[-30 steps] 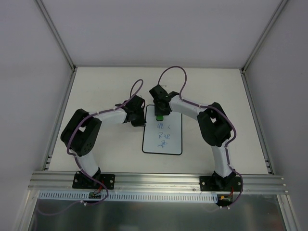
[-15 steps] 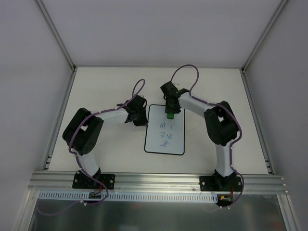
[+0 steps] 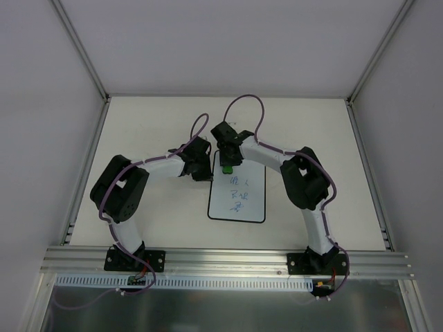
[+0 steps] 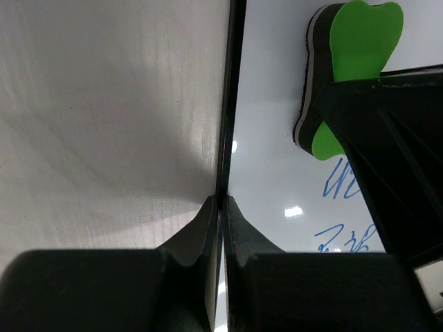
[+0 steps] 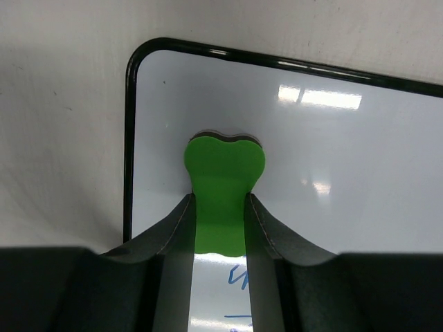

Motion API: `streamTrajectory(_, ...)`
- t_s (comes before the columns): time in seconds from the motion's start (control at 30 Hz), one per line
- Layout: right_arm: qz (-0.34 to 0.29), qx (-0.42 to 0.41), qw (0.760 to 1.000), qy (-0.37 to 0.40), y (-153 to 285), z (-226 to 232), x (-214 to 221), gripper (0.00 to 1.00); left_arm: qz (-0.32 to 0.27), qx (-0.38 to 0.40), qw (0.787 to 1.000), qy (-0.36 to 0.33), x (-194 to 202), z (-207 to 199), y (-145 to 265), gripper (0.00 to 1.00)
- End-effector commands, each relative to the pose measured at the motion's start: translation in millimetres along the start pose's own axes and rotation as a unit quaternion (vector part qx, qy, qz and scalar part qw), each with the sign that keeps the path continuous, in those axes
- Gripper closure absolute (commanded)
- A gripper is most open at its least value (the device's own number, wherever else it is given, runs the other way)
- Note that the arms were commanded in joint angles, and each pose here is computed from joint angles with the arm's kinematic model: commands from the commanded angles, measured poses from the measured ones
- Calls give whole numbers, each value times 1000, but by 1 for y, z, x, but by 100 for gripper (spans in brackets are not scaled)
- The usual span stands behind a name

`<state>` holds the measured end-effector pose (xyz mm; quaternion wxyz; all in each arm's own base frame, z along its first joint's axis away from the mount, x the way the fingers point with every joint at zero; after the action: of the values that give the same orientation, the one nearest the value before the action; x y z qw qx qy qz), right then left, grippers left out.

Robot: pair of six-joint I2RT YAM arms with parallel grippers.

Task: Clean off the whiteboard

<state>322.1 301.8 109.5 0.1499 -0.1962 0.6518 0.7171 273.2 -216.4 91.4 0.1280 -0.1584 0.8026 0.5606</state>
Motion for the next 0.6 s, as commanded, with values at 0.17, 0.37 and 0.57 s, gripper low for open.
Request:
streamTrajectory(0.17, 48, 78, 995, -41, 17, -89, 25, 98, 88, -106, 991, -2, 41, 36, -13, 100)
streamTrajectory(0.37, 62, 64, 996, -14, 27, -104, 43, 98, 88, -104, 991, 1, 39, 35, -13, 100)
streamTrajectory(0.57, 79, 4, 996, 31, 22, -49, 64, 98, 89, -98, 991, 5, 36, 31, -16, 100)
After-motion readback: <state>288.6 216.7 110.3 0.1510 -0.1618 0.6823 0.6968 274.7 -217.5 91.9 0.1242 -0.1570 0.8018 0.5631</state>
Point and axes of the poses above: each gripper's point midway between its finger pads, its own y axis back along the fingers, its own z axis along the line the jaws close on, x = y × z, the point moved 9 cm from there along y, back along the fingers, and after that the axes turned 2 degrees about -y, right-handed, at the moved point
